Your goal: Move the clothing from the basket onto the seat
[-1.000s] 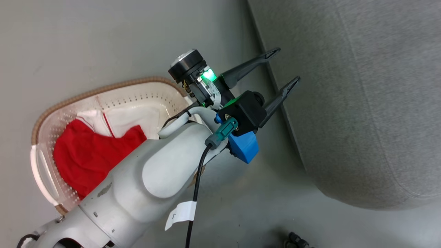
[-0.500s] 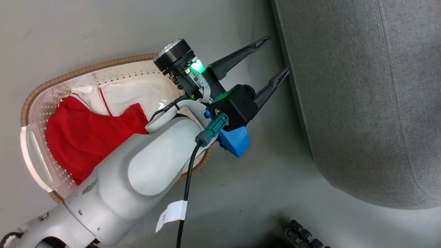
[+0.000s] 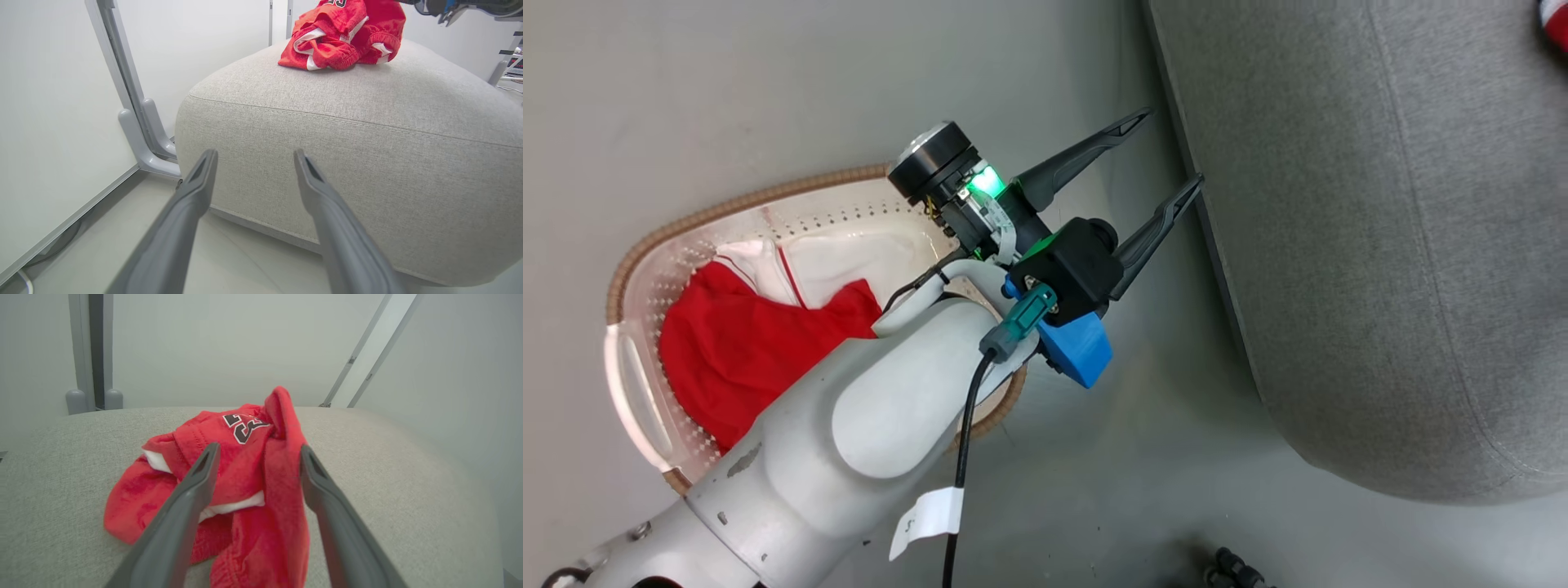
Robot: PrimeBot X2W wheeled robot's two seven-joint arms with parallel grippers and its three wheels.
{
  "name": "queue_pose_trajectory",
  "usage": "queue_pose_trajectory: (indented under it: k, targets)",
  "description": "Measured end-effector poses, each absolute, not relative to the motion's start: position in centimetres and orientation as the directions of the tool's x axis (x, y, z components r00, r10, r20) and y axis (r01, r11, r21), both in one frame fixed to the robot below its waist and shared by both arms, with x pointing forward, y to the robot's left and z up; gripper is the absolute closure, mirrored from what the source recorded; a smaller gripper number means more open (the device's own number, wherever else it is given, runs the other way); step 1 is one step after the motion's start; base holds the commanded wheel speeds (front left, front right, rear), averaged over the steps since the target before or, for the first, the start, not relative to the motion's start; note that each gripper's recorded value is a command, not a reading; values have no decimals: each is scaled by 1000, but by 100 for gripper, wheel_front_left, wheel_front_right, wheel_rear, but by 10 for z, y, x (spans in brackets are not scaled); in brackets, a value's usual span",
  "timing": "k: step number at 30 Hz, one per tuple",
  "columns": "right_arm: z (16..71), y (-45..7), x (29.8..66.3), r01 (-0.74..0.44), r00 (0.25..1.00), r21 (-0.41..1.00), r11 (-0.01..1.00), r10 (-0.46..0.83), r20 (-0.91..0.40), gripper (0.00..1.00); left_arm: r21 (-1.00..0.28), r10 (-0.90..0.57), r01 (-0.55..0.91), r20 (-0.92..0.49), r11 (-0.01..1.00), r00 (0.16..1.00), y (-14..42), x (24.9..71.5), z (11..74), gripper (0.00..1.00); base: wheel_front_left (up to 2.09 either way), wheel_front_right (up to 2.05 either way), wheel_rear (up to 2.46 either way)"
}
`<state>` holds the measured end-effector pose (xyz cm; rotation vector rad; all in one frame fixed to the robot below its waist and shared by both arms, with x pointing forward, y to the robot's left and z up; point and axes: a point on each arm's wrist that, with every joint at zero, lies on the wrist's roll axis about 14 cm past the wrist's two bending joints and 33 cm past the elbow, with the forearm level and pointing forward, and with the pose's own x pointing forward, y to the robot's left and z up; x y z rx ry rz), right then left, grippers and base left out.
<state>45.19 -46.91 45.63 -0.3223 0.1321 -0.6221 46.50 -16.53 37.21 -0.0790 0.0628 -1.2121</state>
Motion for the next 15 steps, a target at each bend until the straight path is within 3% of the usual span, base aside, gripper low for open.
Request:
queue_pose_trajectory:
  k: [6,15]
  targets:
    - [491,-459,427,544,823,-350,762,-566,47,0,-96,-913,909,7,406,409,-157,466,399,0,0,0,0]
    - [535,-388,437,376,926,-318,870,-352,132,0,-102,-810,810,57,577,584,-115,471,456,0,0,0,0]
